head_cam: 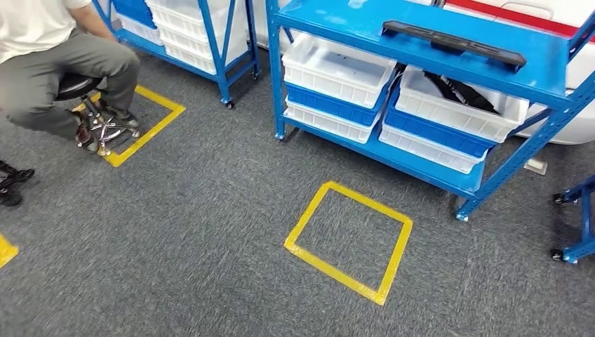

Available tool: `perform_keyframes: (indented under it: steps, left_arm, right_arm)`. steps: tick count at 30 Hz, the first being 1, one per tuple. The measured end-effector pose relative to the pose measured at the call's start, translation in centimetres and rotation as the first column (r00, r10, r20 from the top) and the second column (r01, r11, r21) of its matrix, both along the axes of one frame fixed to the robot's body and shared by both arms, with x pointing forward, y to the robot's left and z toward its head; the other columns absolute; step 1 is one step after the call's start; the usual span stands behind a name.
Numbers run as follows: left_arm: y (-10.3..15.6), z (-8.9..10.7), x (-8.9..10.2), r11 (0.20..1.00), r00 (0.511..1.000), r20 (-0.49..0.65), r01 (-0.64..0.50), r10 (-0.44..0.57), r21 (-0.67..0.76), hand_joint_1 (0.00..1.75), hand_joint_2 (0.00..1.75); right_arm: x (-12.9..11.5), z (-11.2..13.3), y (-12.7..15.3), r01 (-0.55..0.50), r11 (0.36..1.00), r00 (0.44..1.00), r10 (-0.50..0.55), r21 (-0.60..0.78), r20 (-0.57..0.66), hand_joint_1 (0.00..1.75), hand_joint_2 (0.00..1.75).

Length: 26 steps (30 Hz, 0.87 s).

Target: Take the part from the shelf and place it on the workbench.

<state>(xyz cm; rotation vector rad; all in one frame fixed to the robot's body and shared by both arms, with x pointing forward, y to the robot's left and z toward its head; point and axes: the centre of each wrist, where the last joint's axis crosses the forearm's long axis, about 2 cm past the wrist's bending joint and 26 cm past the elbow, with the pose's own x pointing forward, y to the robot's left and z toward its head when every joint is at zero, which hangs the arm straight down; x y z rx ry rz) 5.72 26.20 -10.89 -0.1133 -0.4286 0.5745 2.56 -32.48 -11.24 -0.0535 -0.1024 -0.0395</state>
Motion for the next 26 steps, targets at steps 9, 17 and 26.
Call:
perform_keyframes:
  steps: [9, 17, 26]
  left_arm:
    - [-0.26, 0.01, -0.04, 1.000, 1.000, -0.007, -0.004, 0.004, -0.003, 0.00, 0.00]
    - [-0.32, 0.03, 0.09, 1.000, 1.000, -0.006, -0.005, 0.005, -0.001, 0.00, 0.00]
    - [-0.12, 0.00, -0.05, 1.000, 1.000, -0.006, -0.001, 0.001, -0.003, 0.00, 0.00]
  right_arm:
    - [-0.16, 0.00, -0.19, -0.005, 1.000, 1.000, 0.005, -0.004, -0.003, 0.00, 1.75]
    - [-0.10, 0.00, -0.18, -0.014, 1.000, 1.000, 0.014, 0.001, -0.002, 0.00, 1.75]
    - [-0.14, -0.02, 0.09, -0.019, 1.000, 1.000, 0.019, 0.012, 0.003, 0.00, 1.75]
